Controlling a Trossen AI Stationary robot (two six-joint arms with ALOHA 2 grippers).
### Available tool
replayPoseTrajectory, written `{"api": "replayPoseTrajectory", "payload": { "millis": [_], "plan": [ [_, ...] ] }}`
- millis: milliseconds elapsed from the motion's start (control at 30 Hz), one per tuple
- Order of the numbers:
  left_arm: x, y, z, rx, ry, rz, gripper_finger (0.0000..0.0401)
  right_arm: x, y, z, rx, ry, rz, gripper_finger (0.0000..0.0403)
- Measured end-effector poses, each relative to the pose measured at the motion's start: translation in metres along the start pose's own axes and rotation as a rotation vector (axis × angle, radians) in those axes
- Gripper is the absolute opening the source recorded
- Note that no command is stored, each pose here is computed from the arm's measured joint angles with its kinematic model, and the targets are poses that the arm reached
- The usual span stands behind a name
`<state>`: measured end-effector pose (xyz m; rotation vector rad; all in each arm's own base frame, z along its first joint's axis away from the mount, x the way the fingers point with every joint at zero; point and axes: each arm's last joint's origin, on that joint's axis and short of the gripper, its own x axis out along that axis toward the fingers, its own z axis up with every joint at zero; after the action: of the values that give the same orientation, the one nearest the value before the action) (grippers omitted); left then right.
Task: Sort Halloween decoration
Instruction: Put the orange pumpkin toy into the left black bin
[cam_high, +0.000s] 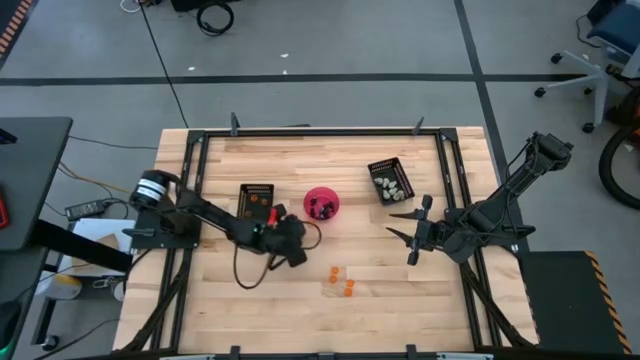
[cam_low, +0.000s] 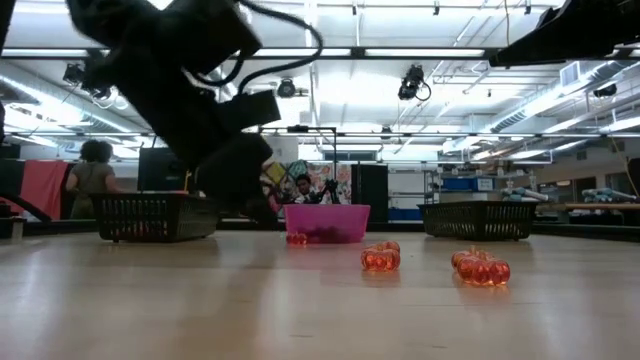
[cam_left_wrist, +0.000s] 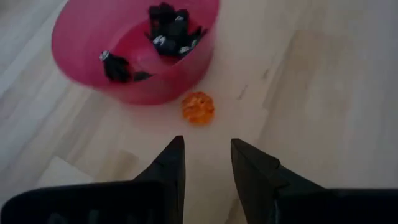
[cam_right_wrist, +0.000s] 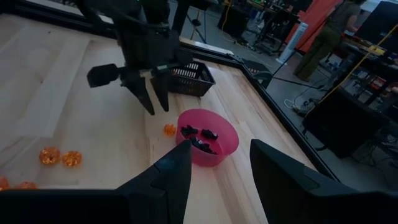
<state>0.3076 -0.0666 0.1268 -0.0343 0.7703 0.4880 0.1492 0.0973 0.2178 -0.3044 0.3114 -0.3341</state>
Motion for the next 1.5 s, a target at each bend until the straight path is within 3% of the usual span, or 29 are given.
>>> {"api": "replayPoseTrajectory", "payload": {
  "millis": [167, 367, 633, 767, 1033, 1500],
  "plan": [
    [0.007, 0.008, -0.008, -0.121, -0.109, -0.038, 0.0101, 0.000, 0.000, 0.000, 0.002, -0.002, 0.000, 0.0167],
    [0.013, 0.007, -0.009, -0.141, -0.129, -0.044, 0.0109, 0.000, 0.000, 0.000, 0.002, -0.003, -0.007, 0.0167],
    [0.016, 0.010, -0.009, -0.170, -0.130, -0.026, 0.0198, 0.000, 0.000, 0.000, 0.002, -0.003, -0.007, 0.0167],
    [0.016, 0.009, -0.009, -0.142, -0.132, -0.026, 0.0222, 0.000, 0.000, 0.000, 0.002, -0.004, -0.007, 0.0167],
    [0.020, 0.011, 0.008, -0.138, -0.097, -0.063, 0.0199, 0.001, -0.001, 0.002, 0.003, -0.007, -0.015, 0.0167],
    [0.035, 0.007, 0.001, -0.136, -0.040, -0.078, 0.0192, 0.001, -0.001, 0.002, -0.001, -0.007, -0.008, 0.0167]
  ]
}}
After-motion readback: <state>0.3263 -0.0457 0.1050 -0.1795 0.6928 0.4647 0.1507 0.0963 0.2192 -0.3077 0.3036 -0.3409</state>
